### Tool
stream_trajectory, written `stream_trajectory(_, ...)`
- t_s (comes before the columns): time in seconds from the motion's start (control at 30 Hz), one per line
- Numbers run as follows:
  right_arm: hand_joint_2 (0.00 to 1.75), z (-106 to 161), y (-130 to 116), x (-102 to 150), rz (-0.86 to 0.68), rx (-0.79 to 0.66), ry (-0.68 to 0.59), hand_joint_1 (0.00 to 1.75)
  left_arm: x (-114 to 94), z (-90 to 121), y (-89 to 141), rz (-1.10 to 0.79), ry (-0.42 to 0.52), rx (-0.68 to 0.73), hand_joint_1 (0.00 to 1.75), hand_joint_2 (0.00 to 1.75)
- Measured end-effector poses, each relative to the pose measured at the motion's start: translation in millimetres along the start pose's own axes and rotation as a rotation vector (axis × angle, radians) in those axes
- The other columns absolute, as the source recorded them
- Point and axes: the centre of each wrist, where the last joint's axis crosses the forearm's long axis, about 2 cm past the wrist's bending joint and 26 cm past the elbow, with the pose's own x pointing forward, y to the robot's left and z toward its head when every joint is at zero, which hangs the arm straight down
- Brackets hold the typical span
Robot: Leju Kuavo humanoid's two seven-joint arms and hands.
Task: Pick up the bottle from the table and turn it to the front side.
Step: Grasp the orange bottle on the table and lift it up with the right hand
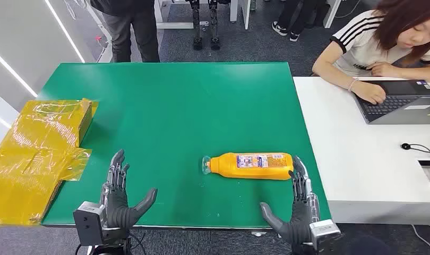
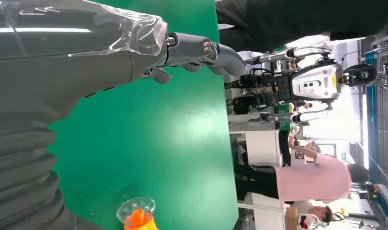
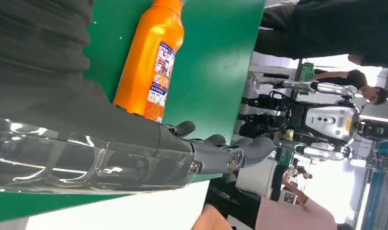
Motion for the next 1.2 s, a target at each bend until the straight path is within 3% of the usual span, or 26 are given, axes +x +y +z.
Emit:
stream_trajectory(0.2, 1.75, -2.7, 0.8, -0.7, 0.041, 0.009, -0.005, 0.0, 1.0, -0.7, -3.1, 0.006, -0.001, 0.002, 0.0, 1.75)
stream_trajectory(0.3, 1.75, -7.0, 0.3, -1.6, 0.156, 0.049, 0.014, 0.0, 1.5, -1.1, -4.4, 0.005, -0.005, -0.007, 0.0, 1.75)
stream_trajectory(0.4, 1.75, -19.8, -2.6, -7.7, 0.278, 0.15, 0.06, 0.0, 2.0, -2.2, -6.2, 0.015, -0.01, -0.032, 0.0, 1.75)
stream_trajectory(0.67, 1.75, -56.4, -14.2, -29.9, 0.37, 0.285, 0.145, 0.0, 3.4, -9.6, -11.0, 0.044, -0.027, -0.069, 0.0, 1.75)
stream_trajectory(0.93, 1.75, -138.5, -52.5, -69.2, 0.617, 0.559, 0.354, 0.0, 1.8, -23.9, -16.5, 0.075, -0.036, -0.118, 0.0, 1.75)
stream_trajectory(1.2, 1.75, -217.0, -86.6, -72.6, 0.904, 0.829, 0.563, 0.0, -4.3, -33.6, -20.4, 0.173, 0.015, -0.147, 0.0, 1.75)
